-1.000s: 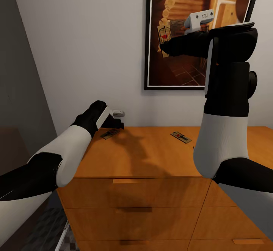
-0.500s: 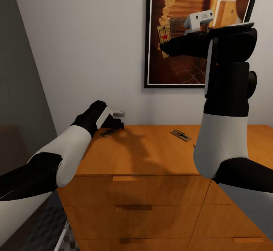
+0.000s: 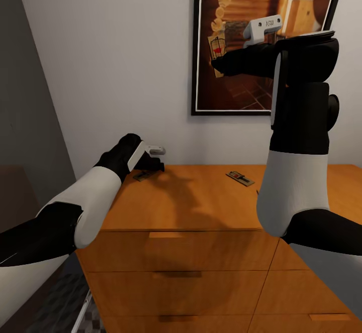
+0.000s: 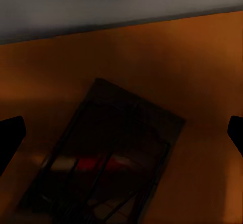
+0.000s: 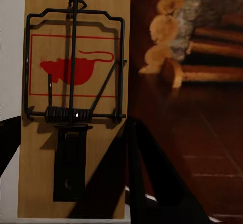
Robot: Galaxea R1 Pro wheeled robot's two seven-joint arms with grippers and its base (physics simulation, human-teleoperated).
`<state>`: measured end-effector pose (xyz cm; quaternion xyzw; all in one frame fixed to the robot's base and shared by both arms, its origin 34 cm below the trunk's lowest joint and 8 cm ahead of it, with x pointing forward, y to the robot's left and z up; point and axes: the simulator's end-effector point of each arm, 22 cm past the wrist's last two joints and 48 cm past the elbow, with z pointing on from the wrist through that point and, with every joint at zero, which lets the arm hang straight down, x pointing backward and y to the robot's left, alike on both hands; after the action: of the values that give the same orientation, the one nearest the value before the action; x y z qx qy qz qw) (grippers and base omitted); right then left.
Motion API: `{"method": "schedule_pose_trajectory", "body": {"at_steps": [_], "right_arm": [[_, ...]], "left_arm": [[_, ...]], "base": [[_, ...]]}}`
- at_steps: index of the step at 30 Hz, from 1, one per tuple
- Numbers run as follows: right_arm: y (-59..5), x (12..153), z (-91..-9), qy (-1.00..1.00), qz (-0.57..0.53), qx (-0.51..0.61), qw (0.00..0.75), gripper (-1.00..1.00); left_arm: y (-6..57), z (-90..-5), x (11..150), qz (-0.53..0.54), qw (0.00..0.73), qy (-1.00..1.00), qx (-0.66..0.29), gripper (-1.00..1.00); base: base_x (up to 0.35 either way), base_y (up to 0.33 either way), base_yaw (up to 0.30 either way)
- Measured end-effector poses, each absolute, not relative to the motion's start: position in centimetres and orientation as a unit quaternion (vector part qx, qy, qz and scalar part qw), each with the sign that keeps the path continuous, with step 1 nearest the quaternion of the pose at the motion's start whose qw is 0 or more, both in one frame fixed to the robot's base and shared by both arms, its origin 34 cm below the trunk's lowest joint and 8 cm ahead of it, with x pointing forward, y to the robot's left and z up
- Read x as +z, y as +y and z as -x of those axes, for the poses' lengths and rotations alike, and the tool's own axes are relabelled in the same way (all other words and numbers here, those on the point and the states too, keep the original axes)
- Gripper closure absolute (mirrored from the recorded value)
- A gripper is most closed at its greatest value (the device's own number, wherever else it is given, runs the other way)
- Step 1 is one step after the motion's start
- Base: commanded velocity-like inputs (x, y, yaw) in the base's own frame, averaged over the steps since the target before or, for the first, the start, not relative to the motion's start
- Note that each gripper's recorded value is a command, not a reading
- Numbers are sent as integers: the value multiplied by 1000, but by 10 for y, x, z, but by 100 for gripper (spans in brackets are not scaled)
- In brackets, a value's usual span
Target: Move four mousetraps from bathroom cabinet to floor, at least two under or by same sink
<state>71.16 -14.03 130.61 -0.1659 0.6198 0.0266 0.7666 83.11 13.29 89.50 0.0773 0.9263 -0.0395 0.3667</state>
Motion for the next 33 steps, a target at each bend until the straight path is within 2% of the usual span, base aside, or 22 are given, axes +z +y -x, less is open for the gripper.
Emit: {"method": "schedule_pose_trajectory", "body": {"at_steps": [33], "right_arm": [[-140, 1304, -711, 620, 166, 27, 767, 100]], "left_arm": [[134, -831, 895, -77, 369, 925, -36, -100]], "base": [[-21, 0, 0]]}}
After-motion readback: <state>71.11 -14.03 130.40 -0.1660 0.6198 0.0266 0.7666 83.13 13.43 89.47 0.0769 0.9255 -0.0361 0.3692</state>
